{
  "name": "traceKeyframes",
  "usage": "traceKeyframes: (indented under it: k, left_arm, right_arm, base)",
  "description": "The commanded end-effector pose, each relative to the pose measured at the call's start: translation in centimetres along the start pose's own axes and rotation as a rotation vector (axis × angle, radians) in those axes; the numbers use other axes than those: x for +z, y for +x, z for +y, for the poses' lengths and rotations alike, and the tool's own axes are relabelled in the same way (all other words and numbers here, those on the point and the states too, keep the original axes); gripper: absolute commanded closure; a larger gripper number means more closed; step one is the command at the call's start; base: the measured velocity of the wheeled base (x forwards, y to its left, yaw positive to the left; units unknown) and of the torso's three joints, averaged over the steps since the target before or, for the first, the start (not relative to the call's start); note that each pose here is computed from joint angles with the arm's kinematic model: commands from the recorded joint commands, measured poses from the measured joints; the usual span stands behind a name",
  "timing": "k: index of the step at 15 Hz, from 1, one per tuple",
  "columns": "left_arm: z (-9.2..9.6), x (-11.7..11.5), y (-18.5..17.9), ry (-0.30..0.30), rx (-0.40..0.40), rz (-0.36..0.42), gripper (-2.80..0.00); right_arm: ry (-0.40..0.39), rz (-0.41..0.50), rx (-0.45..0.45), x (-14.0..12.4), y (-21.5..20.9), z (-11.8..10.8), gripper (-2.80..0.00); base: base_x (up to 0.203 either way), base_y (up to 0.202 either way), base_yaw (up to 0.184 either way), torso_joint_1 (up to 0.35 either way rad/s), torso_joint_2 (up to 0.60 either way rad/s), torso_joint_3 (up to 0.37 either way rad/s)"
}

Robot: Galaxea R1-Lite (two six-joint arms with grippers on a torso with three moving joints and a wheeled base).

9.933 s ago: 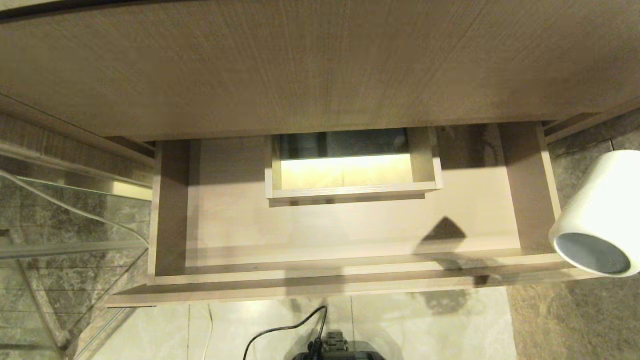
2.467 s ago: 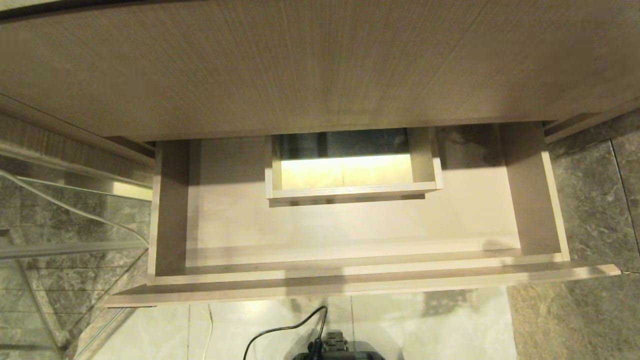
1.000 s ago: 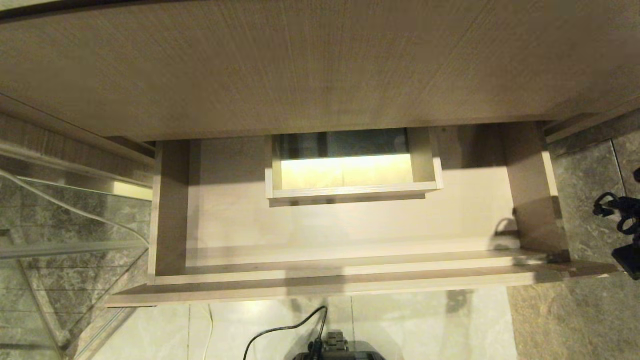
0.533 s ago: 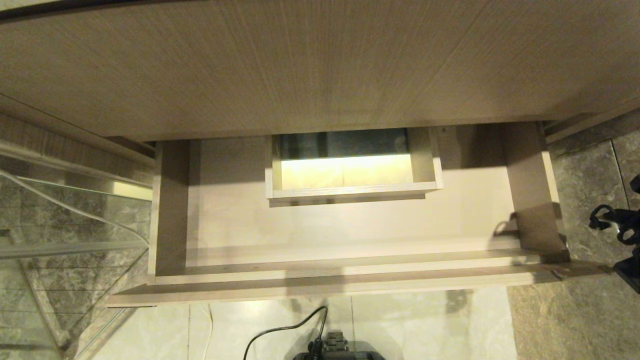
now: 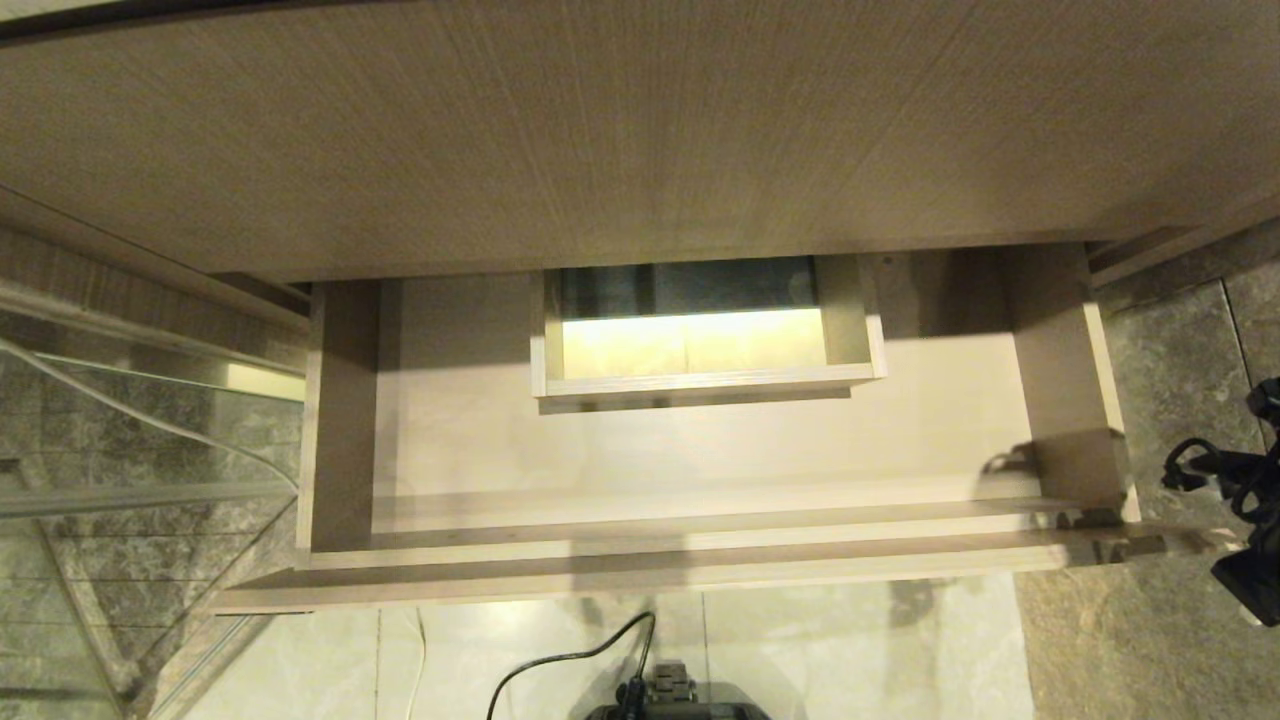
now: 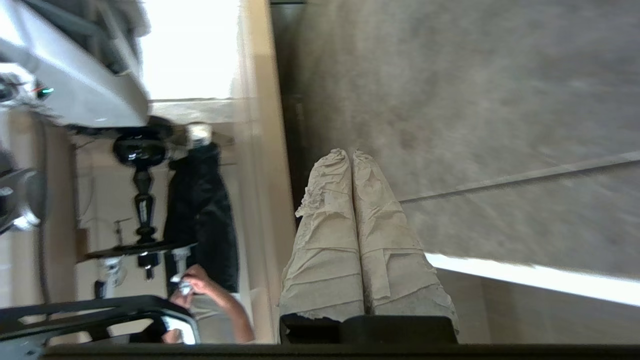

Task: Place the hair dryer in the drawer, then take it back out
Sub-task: Close the drawer

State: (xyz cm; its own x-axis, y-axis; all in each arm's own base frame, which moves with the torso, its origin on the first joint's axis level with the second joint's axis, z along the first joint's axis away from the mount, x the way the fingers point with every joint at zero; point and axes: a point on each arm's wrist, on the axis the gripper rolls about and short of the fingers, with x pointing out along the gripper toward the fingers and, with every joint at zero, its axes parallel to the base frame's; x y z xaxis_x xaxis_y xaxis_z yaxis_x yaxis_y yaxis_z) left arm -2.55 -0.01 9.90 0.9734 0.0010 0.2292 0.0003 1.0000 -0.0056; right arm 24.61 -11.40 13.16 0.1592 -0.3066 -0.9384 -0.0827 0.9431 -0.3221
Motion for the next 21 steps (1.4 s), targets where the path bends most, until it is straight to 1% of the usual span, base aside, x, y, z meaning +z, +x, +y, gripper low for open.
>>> traceKeyframes:
  k: [1, 4, 10, 18, 21]
  left_arm:
    - [0.0, -1.1, 0.1, -0.002, 0.001, 0.038, -2.80]
    - [0.0, -1.1, 0.1, -0.001, 0.001, 0.038, -2.80]
    - [0.0, -1.1, 0.1, 0.000, 0.001, 0.038, -2.80]
    - [0.0, -1.1, 0.1, 0.000, 0.001, 0.038, -2.80]
    - [0.0, -1.1, 0.1, -0.001, 0.001, 0.038, -2.80]
  right_arm:
    - [-0.002, 0.029, 0.026, 0.1, 0.9, 0.4, 0.00]
    - [0.009, 0.030, 0.069, 1.0, 2.1, 0.7, 0.00]
    - [0.035, -0.019, 0.042, 2.9, 2.9, -0.3, 0.00]
    - [0.056, -0.098, -0.007, 3.0, 1.9, -0.7, 0.00]
    - [0.066, -0.103, -0.008, 2.9, 1.8, -0.7, 0.00]
  base:
    - [0.000, 0.000, 0.000, 0.000, 0.00, 0.000]
    - [0.000, 0.000, 0.000, 0.000, 0.00, 0.000]
    - [0.000, 0.000, 0.000, 0.000, 0.00, 0.000]
    - [0.000, 0.000, 0.000, 0.000, 0.00, 0.000]
    - [0.000, 0.000, 0.000, 0.000, 0.00, 0.000]
